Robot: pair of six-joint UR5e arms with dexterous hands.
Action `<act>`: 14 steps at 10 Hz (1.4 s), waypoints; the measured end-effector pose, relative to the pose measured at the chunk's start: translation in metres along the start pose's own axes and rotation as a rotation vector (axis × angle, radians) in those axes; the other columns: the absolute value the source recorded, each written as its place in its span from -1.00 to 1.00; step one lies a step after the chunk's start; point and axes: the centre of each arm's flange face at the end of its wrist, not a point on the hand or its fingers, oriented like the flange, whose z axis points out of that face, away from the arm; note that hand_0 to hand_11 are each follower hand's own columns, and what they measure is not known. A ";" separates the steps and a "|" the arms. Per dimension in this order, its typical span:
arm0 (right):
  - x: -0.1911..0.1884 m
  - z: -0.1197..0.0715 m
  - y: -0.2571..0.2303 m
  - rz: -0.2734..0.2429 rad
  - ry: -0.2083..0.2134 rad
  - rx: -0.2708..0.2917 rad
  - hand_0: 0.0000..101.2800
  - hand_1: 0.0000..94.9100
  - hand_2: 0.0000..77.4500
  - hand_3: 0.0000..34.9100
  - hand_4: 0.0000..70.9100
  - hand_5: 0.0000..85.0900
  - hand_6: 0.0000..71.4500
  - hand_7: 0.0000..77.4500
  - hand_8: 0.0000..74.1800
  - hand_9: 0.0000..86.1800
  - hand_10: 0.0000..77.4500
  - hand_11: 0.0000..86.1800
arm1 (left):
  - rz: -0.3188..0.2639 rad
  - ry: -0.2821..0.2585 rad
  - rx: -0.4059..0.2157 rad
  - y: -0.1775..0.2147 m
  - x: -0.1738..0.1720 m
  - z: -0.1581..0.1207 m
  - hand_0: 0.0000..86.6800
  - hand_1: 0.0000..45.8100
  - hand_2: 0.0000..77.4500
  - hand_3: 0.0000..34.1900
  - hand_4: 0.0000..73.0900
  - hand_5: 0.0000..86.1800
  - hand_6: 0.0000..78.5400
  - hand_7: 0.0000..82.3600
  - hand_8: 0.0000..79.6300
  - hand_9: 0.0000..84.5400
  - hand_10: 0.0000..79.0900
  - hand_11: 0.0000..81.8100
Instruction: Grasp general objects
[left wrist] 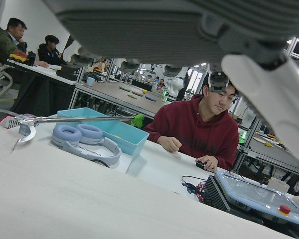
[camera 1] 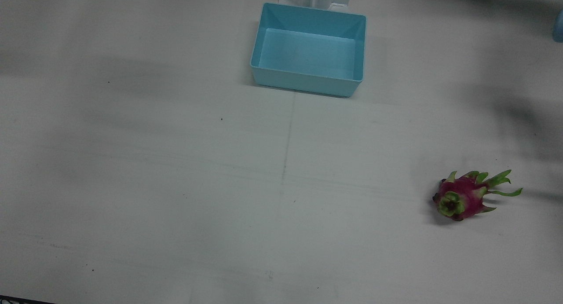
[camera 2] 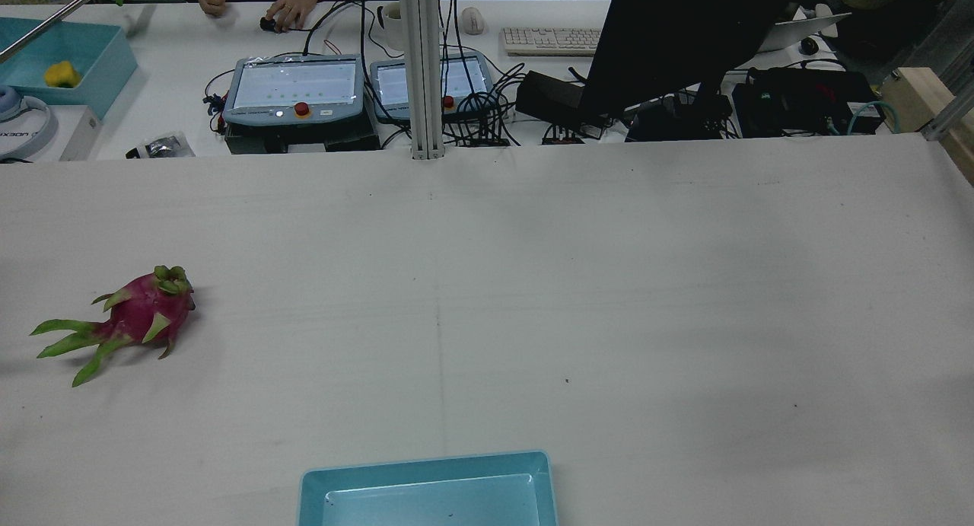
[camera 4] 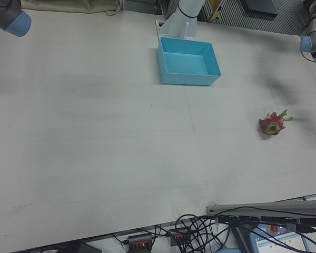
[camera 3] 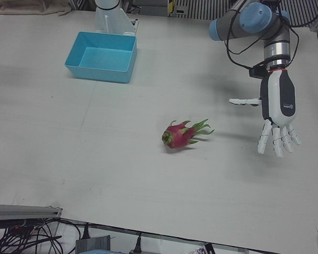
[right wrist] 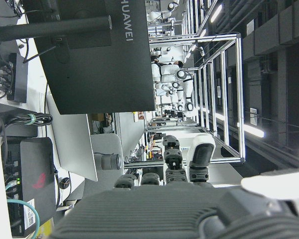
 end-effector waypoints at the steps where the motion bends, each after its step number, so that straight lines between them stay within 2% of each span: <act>1: 0.000 0.000 0.000 0.000 0.000 0.000 -1.00 -0.87 -0.96 -1.00 -1.00 0.74 -1.00 -1.00 -1.00 -0.97 -1.00 -0.97 | 0.003 -0.048 -0.007 0.023 0.012 0.002 0.22 -1.00 -0.97 0.75 -0.87 -0.95 -0.99 -0.97 -0.97 -0.99 -0.99 -0.97; 2: 0.000 0.000 0.000 0.000 0.000 0.000 -1.00 -0.87 -0.96 -1.00 -1.00 0.74 -1.00 -1.00 -1.00 -0.97 -1.00 -0.97 | -0.002 -0.045 -0.052 0.047 0.022 0.004 0.33 -1.00 -0.97 0.74 -0.87 -0.95 -0.99 -0.97 -0.97 -0.99 -0.99 -0.97; 3: 0.000 0.000 0.000 0.000 0.000 0.000 -1.00 -0.87 -0.96 -1.00 -1.00 0.74 -1.00 -1.00 -1.00 -0.97 -1.00 -0.97 | -0.003 -0.033 -0.098 0.068 0.025 0.005 0.26 -1.00 -0.97 0.75 -0.87 -0.95 -0.99 -0.97 -0.97 -0.99 -0.99 -0.97; 4: 0.000 0.000 0.000 0.000 0.000 0.000 -1.00 -0.87 -0.96 -1.00 -1.00 0.74 -1.00 -1.00 -1.00 -0.97 -1.00 -0.97 | 0.006 -0.035 -0.120 0.084 0.022 0.005 0.22 -1.00 -0.97 0.74 -0.87 -0.95 -0.99 -0.97 -0.97 -0.99 -0.99 -0.97; 5: 0.000 0.000 0.000 0.000 0.000 0.000 -1.00 -0.87 -0.96 -1.00 -1.00 0.74 -1.00 -1.00 -1.00 -0.97 -1.00 -0.97 | 0.022 -0.049 -0.112 0.094 0.019 0.003 0.22 -1.00 -0.97 0.74 -0.87 -0.95 -0.99 -0.97 -0.97 -0.99 -0.99 -0.97; 7: 0.000 0.000 0.000 0.000 0.000 0.000 -1.00 -0.87 -0.96 -1.00 -1.00 0.74 -1.00 -1.00 -1.00 -0.97 -1.00 -0.97 | 0.045 -0.077 -0.081 0.104 0.016 0.000 0.09 -1.00 -0.97 0.75 -0.87 -0.95 -0.99 -0.97 -0.97 -0.99 -0.99 -0.97; 10: 0.000 0.000 0.000 0.000 0.000 0.000 -1.00 -0.87 -0.96 -1.00 -1.00 0.74 -1.00 -1.00 -1.00 -0.97 -1.00 -0.97 | 0.031 -0.113 -0.031 0.100 0.002 0.009 0.10 -1.00 -0.97 0.75 -0.87 -0.95 -0.99 -0.97 -0.97 -0.99 -0.99 -0.96; 11: 0.000 0.000 0.000 0.000 0.000 0.000 -1.00 -0.87 -0.96 -1.00 -1.00 0.74 -1.00 -1.00 -1.00 -0.96 -1.00 -0.97 | 0.025 -0.119 -0.016 0.097 -0.002 0.012 0.10 -1.00 -0.97 0.75 -0.87 -0.95 -0.99 -0.97 -0.97 -0.99 -0.96 -0.89; 14: 0.000 0.000 0.000 0.000 0.000 0.000 -1.00 -0.87 -0.96 -1.00 -1.00 0.74 -1.00 -1.00 -1.00 -0.96 -1.00 -0.97 | 0.015 -0.124 -0.008 0.098 -0.007 0.015 0.10 -1.00 -0.97 0.75 -0.87 -0.95 -0.99 -0.97 -0.97 -0.99 -0.96 -0.88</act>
